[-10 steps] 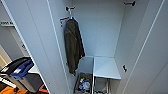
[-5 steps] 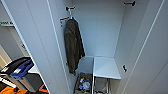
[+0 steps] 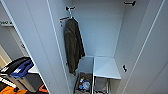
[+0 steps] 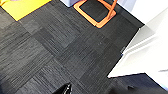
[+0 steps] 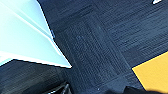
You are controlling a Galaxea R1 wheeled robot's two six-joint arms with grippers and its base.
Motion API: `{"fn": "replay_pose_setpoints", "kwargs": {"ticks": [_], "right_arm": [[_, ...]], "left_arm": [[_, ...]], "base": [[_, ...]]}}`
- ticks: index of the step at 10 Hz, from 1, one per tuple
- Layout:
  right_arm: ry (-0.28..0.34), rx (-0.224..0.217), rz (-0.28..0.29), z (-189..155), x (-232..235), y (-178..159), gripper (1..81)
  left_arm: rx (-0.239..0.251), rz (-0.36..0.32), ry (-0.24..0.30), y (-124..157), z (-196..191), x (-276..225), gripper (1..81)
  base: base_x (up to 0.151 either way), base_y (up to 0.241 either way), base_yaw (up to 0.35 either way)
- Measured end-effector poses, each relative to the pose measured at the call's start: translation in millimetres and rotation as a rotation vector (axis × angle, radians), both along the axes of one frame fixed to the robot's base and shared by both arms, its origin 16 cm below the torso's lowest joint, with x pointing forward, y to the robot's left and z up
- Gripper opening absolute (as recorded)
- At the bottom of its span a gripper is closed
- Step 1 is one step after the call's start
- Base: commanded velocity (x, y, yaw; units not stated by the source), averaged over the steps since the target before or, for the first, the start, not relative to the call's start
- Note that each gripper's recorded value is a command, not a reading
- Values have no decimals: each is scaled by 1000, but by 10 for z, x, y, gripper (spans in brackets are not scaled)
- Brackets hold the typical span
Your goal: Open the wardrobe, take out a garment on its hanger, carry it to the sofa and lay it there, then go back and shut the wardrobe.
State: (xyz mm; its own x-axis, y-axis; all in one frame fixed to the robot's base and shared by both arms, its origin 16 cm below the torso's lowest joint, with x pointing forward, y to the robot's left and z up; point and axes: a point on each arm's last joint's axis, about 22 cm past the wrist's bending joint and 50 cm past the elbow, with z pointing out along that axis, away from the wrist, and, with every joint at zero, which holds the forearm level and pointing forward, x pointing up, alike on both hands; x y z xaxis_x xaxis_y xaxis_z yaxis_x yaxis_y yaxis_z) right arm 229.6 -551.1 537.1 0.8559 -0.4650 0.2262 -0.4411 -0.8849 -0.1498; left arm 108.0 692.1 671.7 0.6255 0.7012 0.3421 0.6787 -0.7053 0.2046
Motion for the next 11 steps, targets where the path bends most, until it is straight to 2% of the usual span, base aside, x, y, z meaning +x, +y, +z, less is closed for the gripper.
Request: {"fn": "replay_pose_setpoints", "kwargs": {"ticks": [2, 4, 6, 7, 9, 10, 11], "right_arm": [[-48, 34, -84, 218, 377, -64, 811], [-86, 75, -140, 490, 690, -101, 811], [-130, 132, -164, 693, 1046, 56, 811], [-176, 175, -184, 914, 1351, 141, 811], [-216, 209, -199, 1136, 1648, 196, 811], [-228, 236, -202, 1192, 1762, 307, 811], [-230, 283, -202, 1246, 1860, 519, 811]], "left_arm": [[27, 74, -73, 318, 289, 374, 811], [53, 96, -159, 522, 595, 881, 811], [56, 94, -217, 550, 826, 1423, 811], [57, 81, -226, 520, 921, 1708, 811], [46, 43, -247, 334, 1103, 2337, 811], [29, 20, -245, 166, 1172, 2624, 811], [7, -7, -234, -49, 1211, 2875, 811]], "base": [[0, 0, 0], [0, 0, 0], [0, 0, 0], [0, 0, 0], [0, 0, 0], [0, 0, 0], [0, 0, 0]]}}
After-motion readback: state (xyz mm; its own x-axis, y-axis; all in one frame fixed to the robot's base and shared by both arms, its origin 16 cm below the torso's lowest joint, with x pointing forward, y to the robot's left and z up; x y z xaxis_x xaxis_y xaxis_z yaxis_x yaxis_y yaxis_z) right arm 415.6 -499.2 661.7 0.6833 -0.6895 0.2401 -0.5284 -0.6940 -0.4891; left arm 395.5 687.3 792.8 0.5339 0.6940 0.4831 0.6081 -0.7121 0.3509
